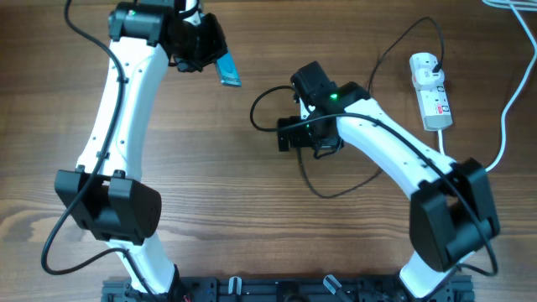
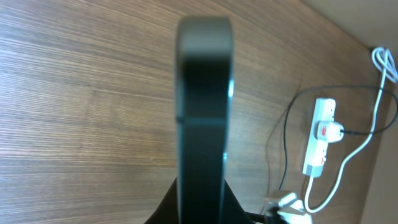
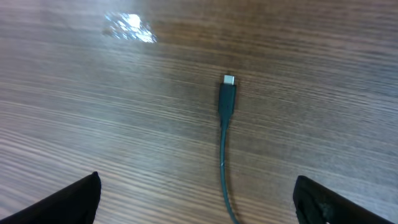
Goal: Plug charger to phone and switch on socket
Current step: 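Release the phone from the right gripper and grasp the USB-C plug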
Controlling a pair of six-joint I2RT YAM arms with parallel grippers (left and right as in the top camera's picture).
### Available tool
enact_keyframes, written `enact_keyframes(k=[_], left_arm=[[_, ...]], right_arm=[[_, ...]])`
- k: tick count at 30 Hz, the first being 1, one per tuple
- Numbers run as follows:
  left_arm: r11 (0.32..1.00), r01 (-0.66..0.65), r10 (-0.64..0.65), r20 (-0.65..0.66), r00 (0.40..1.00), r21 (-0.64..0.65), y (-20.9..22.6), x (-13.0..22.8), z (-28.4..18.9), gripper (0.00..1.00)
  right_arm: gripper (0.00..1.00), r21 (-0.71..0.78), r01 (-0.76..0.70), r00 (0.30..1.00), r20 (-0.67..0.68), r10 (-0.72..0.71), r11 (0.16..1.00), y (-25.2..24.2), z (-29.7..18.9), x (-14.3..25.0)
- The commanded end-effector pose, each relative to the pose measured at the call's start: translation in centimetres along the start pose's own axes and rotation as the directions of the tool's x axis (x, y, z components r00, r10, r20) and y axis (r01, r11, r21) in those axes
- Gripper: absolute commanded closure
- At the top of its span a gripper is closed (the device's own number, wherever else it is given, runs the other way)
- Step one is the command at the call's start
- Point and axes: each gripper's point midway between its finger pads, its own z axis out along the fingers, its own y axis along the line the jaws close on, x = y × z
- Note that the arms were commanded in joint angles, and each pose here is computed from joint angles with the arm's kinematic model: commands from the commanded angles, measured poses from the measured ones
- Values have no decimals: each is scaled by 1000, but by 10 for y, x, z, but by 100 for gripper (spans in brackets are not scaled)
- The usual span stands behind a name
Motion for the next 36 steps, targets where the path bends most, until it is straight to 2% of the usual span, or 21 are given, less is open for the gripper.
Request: enact_keyframes(k=[1,7,14,17,24,32,36], left_arm=[[999,40,-39,30,999,-18,14,-12,-8,96],[998,50,-50,20,999,-32,22,-11,-10,96],[998,50,-50,20,999,-32,22,-11,-10,96],[998,50,-50,20,999,-32,22,-11,-10,96],[998,51,-50,18,999,-33,22,-11,-10,96],[998,51,-50,18,999,-32,22,-11,-10,96],[998,50,-49,22,999,-30,22,-12,-10,96]], right_arm=[[15,54,52,998,-44,-49,997,-5,25,5],[46,149,82,996,-53,-75,985,-18,47,4],[56,167,120,992,-50,-113,979,-17,56,2],[63,172,123,992,-32,-119,977,-16,56,-2],[62,184,160,987,-45,-154,970,-19,57,0],[62,204,177,981,-120,-155,963,-30,73,15],[70,206,174,981,-126,-150,963,-30,75,16]])
